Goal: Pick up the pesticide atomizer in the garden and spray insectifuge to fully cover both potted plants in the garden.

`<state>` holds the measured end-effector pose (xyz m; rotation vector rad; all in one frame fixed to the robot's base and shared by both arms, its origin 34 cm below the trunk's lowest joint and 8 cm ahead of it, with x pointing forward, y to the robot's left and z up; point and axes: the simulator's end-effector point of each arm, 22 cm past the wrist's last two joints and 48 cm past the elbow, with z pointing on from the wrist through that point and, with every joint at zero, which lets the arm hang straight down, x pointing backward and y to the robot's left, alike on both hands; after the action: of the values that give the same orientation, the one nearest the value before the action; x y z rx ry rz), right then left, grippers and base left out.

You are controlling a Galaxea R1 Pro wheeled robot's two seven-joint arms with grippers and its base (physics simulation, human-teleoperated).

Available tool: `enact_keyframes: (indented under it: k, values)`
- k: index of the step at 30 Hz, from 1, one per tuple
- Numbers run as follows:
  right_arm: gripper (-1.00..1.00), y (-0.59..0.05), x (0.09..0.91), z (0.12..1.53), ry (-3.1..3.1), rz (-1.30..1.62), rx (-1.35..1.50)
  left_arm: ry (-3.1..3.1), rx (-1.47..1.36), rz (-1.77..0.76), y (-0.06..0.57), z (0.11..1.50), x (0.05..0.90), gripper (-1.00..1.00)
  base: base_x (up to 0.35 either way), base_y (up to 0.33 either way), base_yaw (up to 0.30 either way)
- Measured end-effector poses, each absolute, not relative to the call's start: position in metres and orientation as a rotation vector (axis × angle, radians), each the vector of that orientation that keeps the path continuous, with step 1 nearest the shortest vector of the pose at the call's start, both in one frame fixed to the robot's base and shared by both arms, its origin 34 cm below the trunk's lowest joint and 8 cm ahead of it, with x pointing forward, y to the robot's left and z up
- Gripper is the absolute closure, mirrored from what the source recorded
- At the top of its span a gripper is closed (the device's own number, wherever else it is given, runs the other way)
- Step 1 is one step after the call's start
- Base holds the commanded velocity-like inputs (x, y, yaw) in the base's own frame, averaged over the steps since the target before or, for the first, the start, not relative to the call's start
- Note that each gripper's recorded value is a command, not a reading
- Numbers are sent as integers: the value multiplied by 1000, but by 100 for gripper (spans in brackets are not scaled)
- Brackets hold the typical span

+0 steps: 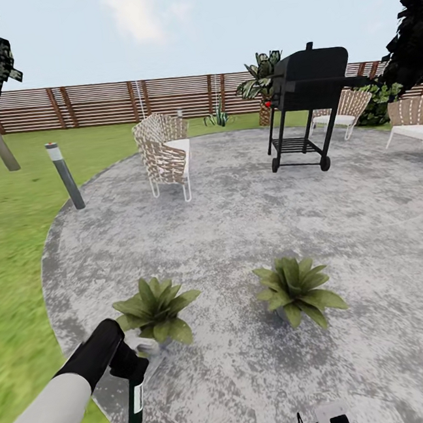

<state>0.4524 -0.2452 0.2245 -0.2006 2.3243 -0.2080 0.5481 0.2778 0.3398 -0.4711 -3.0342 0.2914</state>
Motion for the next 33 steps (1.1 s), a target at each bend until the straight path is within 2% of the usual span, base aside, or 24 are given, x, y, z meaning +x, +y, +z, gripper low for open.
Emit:
enact_keyframes:
  k: [8,12,18,33]
  values:
    - [-100,-253,452,224,2323,-220,-209,-3032,-464,285,282,339,547,100,230,-44,0]
    - [-100,-253,452,224,2324,-220,-209,-3031,-463,277,284,338,546,100,21,0,0]
    - [-100,-253,452,224,2324,-220,-210,-3031,-412,200,328,338,540,100,1,0,0]
    - [-100,-244,453,224,2324,-203,-200,-3025,-418,217,321,337,539,100,0,-40,16]
